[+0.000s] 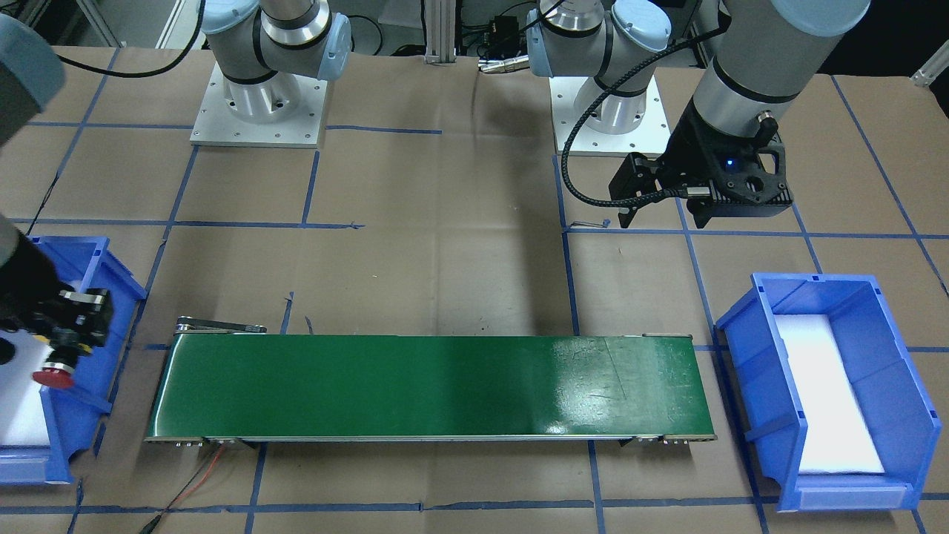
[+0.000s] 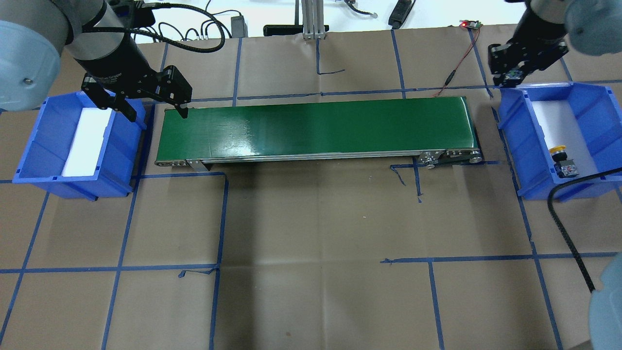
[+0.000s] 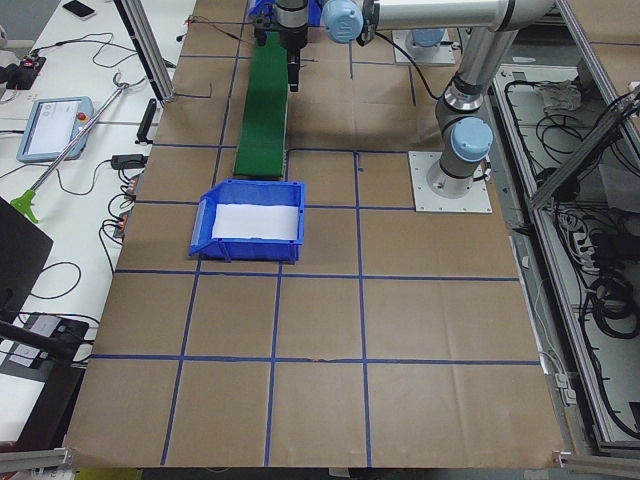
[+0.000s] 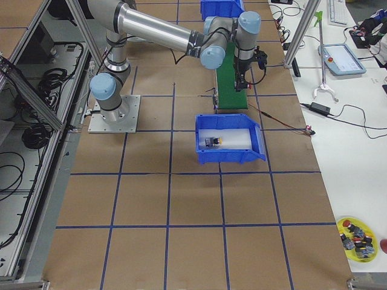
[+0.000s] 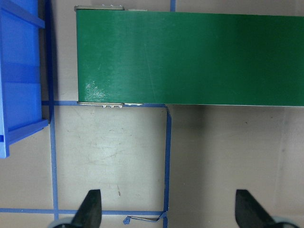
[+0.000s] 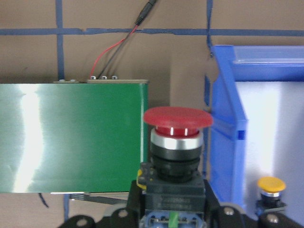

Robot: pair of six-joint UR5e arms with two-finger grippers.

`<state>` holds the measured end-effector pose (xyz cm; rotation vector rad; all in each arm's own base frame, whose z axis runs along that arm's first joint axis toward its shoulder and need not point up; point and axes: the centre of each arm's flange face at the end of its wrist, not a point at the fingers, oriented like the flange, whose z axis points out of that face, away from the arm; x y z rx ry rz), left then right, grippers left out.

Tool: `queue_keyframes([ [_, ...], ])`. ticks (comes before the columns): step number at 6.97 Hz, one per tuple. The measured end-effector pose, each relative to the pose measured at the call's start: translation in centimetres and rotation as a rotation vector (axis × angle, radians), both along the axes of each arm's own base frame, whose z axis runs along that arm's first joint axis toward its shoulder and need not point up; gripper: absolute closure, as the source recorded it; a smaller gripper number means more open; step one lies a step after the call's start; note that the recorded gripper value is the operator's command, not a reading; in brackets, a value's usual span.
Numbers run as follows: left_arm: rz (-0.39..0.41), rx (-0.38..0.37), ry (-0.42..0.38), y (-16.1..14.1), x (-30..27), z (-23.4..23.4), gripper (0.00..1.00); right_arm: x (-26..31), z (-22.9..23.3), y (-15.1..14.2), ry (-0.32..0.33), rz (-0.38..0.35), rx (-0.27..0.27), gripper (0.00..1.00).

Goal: Transport two buttons from left to right
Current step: 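Lower the red button into the bin beside the yellow one and release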

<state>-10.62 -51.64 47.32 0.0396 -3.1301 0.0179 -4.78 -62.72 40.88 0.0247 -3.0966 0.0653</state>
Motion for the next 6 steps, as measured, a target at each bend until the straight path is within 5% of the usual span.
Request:
queue_keyframes([
  [3, 0.000, 0.002, 0.000, 0.0, 0.0, -0.1, 0.00, -12.3, -3.3, -0.5, -0.021, 0.028, 0.066, 0.95],
  [6, 0.000, 0.000, 0.000, 0.0, 0.0, 0.0, 0.00, -14.5, -11.0, -0.9, -0.037, 0.047, 0.106, 0.95],
])
